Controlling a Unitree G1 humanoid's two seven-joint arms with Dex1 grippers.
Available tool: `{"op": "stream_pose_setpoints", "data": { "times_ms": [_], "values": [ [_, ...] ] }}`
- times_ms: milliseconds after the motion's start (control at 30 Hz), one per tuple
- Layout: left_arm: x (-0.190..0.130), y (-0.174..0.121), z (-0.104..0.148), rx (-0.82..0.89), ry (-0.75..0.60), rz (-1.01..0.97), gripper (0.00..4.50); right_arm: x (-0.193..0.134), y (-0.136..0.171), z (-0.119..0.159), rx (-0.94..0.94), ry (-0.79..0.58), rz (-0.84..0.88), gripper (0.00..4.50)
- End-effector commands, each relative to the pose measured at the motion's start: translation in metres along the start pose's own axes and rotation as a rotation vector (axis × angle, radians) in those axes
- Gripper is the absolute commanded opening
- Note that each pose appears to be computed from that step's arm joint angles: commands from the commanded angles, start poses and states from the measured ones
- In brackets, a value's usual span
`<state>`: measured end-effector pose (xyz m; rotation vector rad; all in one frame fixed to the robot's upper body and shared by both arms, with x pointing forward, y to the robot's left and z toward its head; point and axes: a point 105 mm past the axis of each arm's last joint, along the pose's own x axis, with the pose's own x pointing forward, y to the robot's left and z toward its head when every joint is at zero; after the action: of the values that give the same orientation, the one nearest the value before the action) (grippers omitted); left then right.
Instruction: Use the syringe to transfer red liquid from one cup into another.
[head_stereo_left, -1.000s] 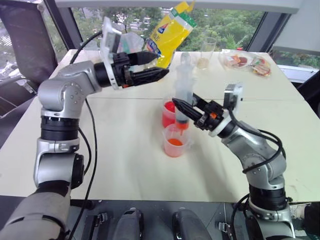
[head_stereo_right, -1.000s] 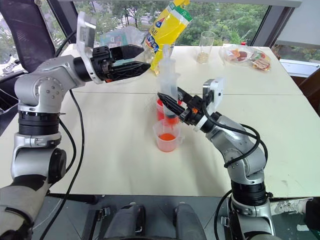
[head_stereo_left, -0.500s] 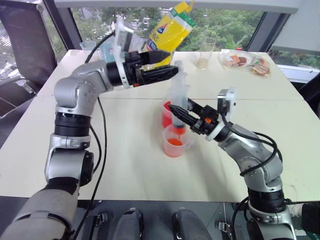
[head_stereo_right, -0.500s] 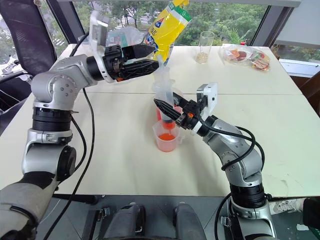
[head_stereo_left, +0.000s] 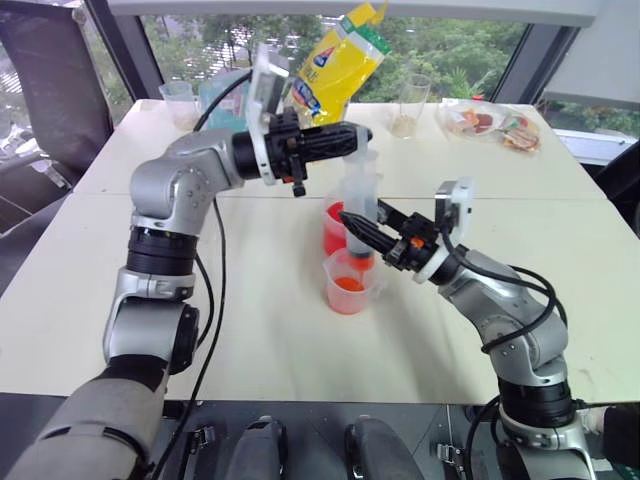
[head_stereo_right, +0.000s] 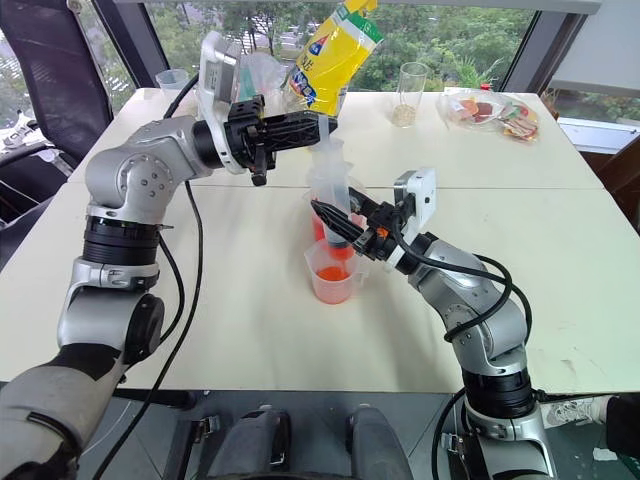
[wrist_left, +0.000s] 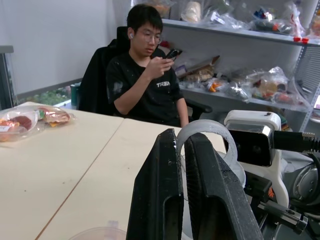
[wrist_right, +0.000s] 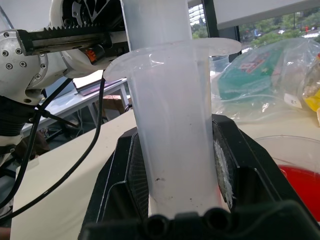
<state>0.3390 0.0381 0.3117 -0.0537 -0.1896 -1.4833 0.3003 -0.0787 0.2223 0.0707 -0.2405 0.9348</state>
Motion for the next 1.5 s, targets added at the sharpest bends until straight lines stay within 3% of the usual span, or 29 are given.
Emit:
{"op": "stream_pose_setpoints", "data": {
  "times_ms": [33,767,1133,1233,1467,1500],
  "values": [
    [0.010,-0.012,0.000,0.029,0.018,-0.068,0.04,0.004,0.012,0.026,-0.065,-0.088,0.051,1.39],
    [0.019,-0.037,-0.047,-0.050,0.117,-0.141,0.04,0.011,0.013,0.061,-0.075,-0.166,0.072,1.39],
    [0.014,-0.032,-0.042,-0.045,0.119,-0.111,0.04,0.011,0.012,0.060,-0.058,-0.155,0.075,1.39],
    [0.005,-0.025,-0.032,-0.030,0.106,-0.073,0.98,0.011,0.013,0.052,-0.048,-0.136,0.078,1.39],
    [-0.026,-0.015,-0.006,0.042,0.092,0.038,4.42,0.010,0.012,0.040,-0.025,-0.100,0.088,1.39],
    [-0.030,-0.013,-0.005,0.050,0.094,0.055,4.42,0.010,0.012,0.040,-0.025,-0.099,0.089,1.39]
  ]
}}
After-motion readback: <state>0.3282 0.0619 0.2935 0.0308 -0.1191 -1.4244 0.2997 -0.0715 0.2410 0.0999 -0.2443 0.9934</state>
